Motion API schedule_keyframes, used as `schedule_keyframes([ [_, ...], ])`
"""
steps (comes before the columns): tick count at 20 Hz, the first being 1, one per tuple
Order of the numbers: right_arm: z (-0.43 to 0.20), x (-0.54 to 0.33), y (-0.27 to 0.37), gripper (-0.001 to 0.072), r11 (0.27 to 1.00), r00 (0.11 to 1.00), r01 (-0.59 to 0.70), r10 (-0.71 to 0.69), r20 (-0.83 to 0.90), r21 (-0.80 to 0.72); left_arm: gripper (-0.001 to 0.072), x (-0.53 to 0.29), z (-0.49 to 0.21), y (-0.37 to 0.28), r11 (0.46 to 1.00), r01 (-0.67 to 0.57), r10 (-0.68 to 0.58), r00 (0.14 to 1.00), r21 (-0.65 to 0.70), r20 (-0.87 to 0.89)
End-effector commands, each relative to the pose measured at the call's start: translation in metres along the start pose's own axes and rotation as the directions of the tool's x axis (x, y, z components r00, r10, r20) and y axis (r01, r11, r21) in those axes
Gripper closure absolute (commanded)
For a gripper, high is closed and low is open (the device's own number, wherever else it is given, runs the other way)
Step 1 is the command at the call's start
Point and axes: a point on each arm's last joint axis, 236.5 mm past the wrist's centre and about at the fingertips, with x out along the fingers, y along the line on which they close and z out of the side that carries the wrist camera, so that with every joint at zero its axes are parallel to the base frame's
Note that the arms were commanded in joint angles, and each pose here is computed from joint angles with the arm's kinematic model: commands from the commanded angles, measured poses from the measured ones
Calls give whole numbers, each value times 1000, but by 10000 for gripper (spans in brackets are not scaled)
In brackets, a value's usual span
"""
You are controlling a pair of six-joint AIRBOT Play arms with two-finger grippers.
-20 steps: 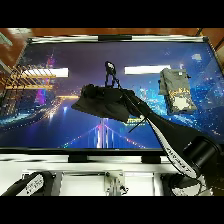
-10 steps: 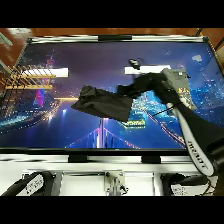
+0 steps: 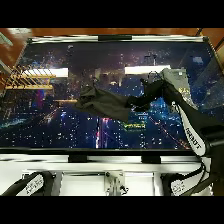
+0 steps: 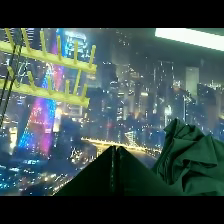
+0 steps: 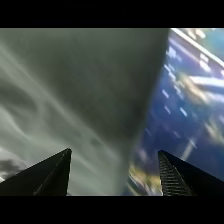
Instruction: Fold the shirts.
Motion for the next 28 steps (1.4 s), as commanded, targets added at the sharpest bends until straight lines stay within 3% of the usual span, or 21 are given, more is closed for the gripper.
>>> schedule_keyframes([
  [1, 2, 22, 12, 58, 998, 998, -64, 64, 3, 7, 679, 1, -4, -7, 1000, 15, -15, 1000, 8, -18],
  [3, 2, 30, 18, 63, 997, 998, -68, 68, 7, -22, 679, 2, -5, -13, 999, 27, -27, 999, 17, -21],
  [4, 3, 32, 25, 124, 995, 996, -83, 84, 18, -50, 679, 3, -5, -15, 999, 33, -33, 999, 21, -23],
  [5, 7, 30, 33, 280, 991, 993, -108, 111, 32, -76, 678, 3, -5, -17, 999, 36, -35, 999, 23, -23],
  [6, 14, 25, 41, 511, 987, 990, -128, 134, 50, -101, 679, 3, -5, -17, 999, 36, -36, 999, 24, -23],
  [7, 26, 15, 47, 648, 984, 987, -132, 142, 77, -119, 679, 3, -5, -17, 999, 36, -36, 999, 23, -23],
  [11, 108, -87, 85, 645, 954, 925, -137, 219, 312, -265, 678, 3, -5, -17, 999, 36, -35, 999, 24, -23],
  [15, 175, -226, 109, 645, 935, 767, -89, 285, 575, -344, 678, 3, -7, -17, 999, 38, -37, 999, 24, -30],
  [18, 197, -292, 101, 645, 946, 662, -81, 288, 692, -315, 678, 3, -14, -18, 999, 41, -40, 998, 24, -58],
  [24, 212, -339, 52, 646, 974, 587, -151, 225, 778, -168, 678, 3, -18, -20, 999, 46, -44, 996, 27, -77],
  [28, 231, -375, 31, 645, 982, 463, -134, 183, 867, -136, 678, 6, -23, -32, 996, 73, -69, 993, 43, -94],
])
